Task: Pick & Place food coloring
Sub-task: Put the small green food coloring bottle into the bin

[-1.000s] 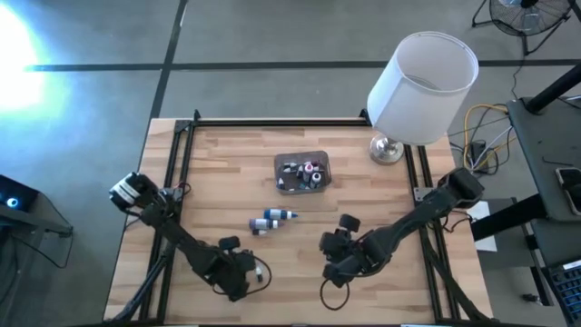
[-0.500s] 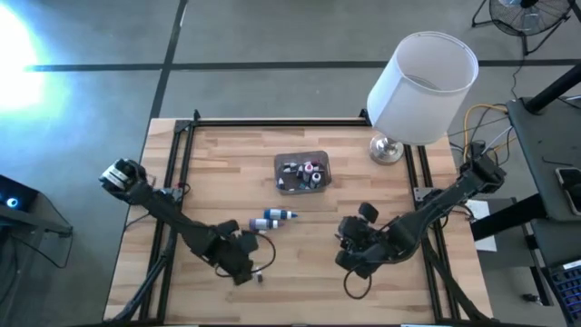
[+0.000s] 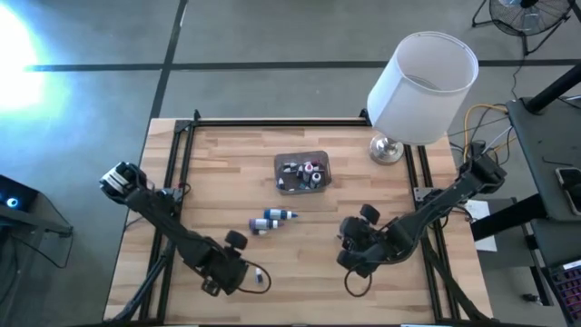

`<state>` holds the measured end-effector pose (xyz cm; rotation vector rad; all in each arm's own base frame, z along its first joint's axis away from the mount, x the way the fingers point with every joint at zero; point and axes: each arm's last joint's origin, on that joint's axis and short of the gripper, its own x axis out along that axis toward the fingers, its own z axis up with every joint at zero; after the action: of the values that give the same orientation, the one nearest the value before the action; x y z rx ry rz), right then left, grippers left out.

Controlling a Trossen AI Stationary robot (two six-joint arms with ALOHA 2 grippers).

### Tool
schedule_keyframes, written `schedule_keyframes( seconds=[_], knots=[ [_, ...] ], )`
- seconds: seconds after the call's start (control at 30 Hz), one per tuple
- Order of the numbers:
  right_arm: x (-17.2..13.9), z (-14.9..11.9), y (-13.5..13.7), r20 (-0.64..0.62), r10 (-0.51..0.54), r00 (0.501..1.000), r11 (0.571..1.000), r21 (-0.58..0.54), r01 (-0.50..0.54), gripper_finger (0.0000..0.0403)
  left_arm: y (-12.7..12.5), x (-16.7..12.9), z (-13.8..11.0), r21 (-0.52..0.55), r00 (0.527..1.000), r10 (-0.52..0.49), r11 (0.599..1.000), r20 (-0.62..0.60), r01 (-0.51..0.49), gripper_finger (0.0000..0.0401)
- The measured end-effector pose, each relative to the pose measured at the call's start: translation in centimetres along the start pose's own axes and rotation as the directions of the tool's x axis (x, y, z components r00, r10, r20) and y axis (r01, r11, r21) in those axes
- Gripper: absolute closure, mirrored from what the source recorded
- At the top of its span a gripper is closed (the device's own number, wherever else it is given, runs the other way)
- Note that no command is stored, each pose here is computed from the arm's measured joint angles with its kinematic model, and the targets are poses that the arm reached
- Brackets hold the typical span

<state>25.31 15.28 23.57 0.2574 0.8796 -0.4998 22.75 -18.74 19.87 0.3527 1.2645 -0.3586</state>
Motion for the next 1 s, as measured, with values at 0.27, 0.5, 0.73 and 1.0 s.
schedule_keyframes(
  seconds=[0.27,0.5,0.73,1.0],
  knots=[
    [-0.2,0.2,0.1,0.005,0.008,1.0,0.996,0.087,-0.008,0.028,-0.6,1.3,-0.8,0.232,0.998,-0.067,0.971,-0.005,0.067,0.0275],
    [-0.2,0.2,0.1,0.005,0.006,1.0,0.991,0.134,-0.007,0.028,-0.7,2.0,-0.8,0.294,0.995,-0.081,0.954,0.054,0.061,0.0275],
    [-0.1,0.2,0.1,0.006,0.004,1.0,0.991,0.13,-0.005,0.028,-0.6,3.1,-1.6,0.345,0.995,-0.076,0.937,0.071,0.047,0.0275],
    [-0.1,0.1,0.1,0.001,0.003,1.0,0.987,0.16,-0.003,0.028,-0.5,4.6,-1.8,0.355,0.997,-0.044,0.935,0.066,0.018,0.0277]
  ],
)
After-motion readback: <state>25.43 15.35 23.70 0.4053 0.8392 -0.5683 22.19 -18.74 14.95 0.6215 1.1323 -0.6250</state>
